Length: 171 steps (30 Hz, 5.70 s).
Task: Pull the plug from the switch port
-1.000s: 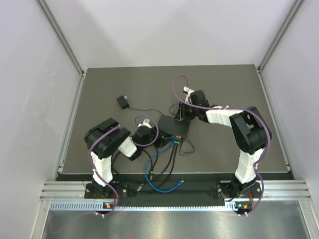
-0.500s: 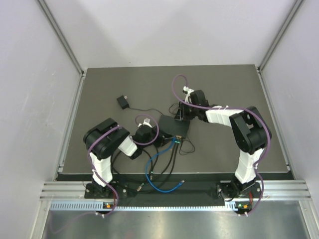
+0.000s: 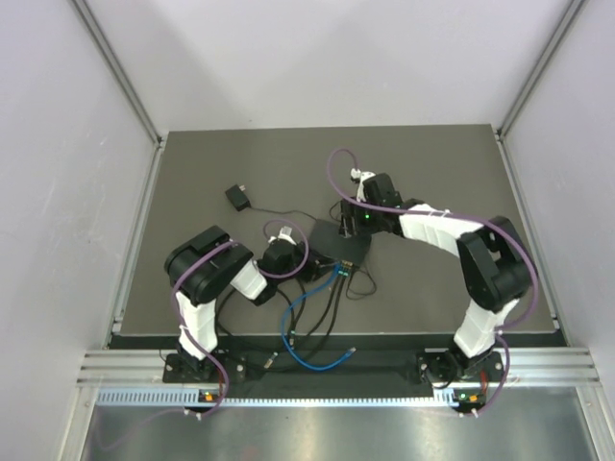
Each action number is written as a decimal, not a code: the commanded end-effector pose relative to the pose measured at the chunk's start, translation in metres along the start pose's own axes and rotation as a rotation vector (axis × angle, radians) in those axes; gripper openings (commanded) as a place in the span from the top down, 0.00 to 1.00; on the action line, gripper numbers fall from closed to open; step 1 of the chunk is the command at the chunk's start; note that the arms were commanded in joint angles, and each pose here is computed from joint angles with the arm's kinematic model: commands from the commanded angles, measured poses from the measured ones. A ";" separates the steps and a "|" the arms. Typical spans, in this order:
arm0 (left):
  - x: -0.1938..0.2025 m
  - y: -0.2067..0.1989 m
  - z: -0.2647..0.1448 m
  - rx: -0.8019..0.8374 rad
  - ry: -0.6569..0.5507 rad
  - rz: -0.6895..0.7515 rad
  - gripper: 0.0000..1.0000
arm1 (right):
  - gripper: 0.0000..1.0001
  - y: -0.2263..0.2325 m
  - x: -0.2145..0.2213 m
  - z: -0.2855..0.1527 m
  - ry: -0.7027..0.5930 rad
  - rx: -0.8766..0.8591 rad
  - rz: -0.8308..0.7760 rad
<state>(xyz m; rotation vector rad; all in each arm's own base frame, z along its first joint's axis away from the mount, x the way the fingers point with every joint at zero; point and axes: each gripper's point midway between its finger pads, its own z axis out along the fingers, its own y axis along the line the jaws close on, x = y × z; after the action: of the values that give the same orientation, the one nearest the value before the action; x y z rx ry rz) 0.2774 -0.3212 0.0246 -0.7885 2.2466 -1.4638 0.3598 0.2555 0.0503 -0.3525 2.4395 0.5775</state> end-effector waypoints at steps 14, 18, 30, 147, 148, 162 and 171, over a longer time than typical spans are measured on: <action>-0.023 0.060 0.005 -0.191 -0.049 0.042 1.00 | 0.64 0.007 0.045 -0.070 0.147 0.048 -0.139; -0.021 0.060 0.005 -0.185 -0.035 0.040 1.00 | 0.65 0.012 0.049 -0.060 0.144 0.078 -0.220; -0.022 0.067 0.005 -0.219 -0.015 0.020 1.00 | 0.72 0.026 0.062 -0.036 0.124 0.167 -0.242; -0.390 -0.038 -0.185 -0.587 -0.747 0.254 1.00 | 0.78 0.011 0.068 0.003 0.130 0.161 0.141; -0.398 -0.033 -0.182 -0.588 -0.753 0.260 1.00 | 0.78 0.011 0.067 0.003 0.132 0.161 0.139; -0.445 0.047 -0.182 -0.732 -0.636 0.147 0.74 | 0.75 0.008 0.058 0.002 0.134 0.117 0.069; -0.438 0.022 -0.183 -0.659 -0.623 0.135 0.34 | 0.69 0.020 0.047 -0.015 0.102 0.072 0.068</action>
<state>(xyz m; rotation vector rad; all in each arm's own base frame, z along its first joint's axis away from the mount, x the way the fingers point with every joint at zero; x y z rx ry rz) 0.5099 0.0961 0.0419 -1.0925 2.2143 -0.2431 0.3096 0.2789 0.0372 -0.2783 2.5676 0.5730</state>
